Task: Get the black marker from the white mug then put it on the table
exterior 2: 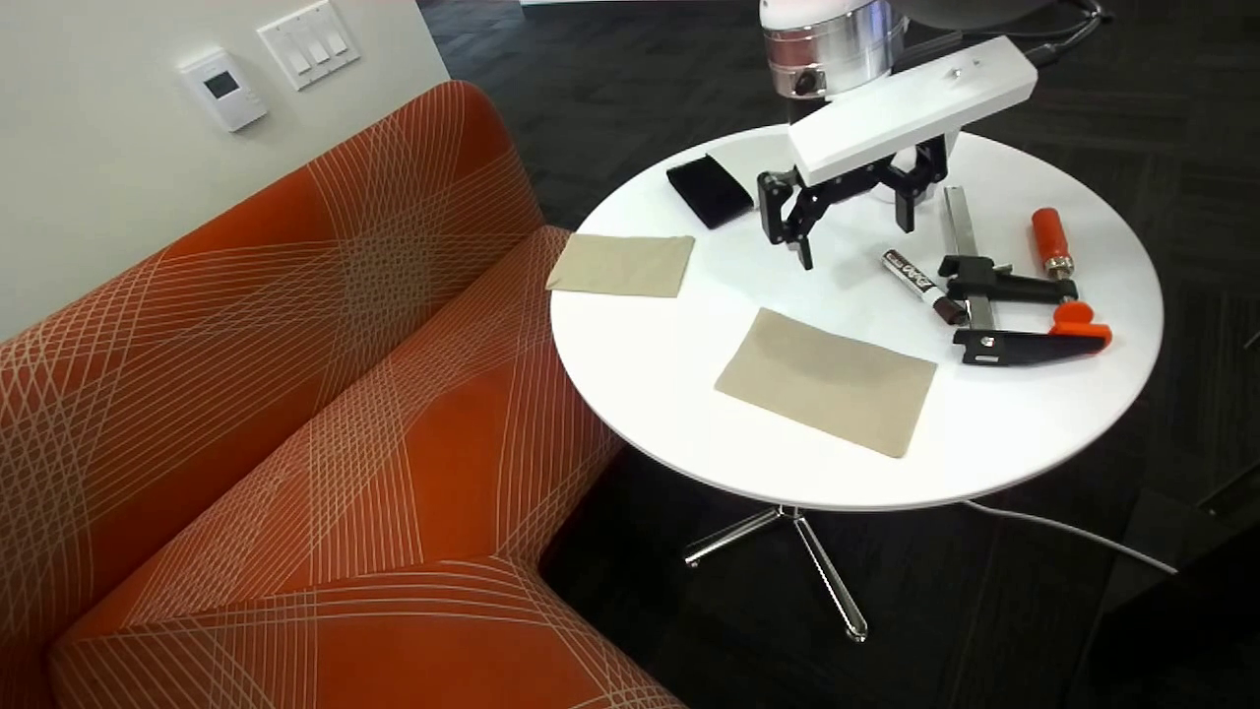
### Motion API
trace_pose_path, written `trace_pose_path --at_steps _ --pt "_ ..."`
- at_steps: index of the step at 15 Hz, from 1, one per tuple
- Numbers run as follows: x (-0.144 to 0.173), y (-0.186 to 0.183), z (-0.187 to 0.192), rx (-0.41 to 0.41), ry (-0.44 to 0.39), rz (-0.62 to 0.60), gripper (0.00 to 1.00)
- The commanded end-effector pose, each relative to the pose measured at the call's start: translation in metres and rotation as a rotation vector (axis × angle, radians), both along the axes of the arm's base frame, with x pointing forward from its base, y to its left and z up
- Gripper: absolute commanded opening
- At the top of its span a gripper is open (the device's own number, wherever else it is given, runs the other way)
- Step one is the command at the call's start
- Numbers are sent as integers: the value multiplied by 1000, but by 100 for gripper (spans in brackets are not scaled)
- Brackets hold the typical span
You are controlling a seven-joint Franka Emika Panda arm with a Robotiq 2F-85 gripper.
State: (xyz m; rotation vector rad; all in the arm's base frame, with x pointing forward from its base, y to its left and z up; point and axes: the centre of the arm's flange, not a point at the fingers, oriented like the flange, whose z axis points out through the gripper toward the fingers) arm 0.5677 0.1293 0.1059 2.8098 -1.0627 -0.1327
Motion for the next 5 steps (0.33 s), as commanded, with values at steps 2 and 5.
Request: trace_pose_path --at_steps 2,5 --pt "1 0 2 1 -4 0 100" --pt "1 0 3 1 -5 0 100"
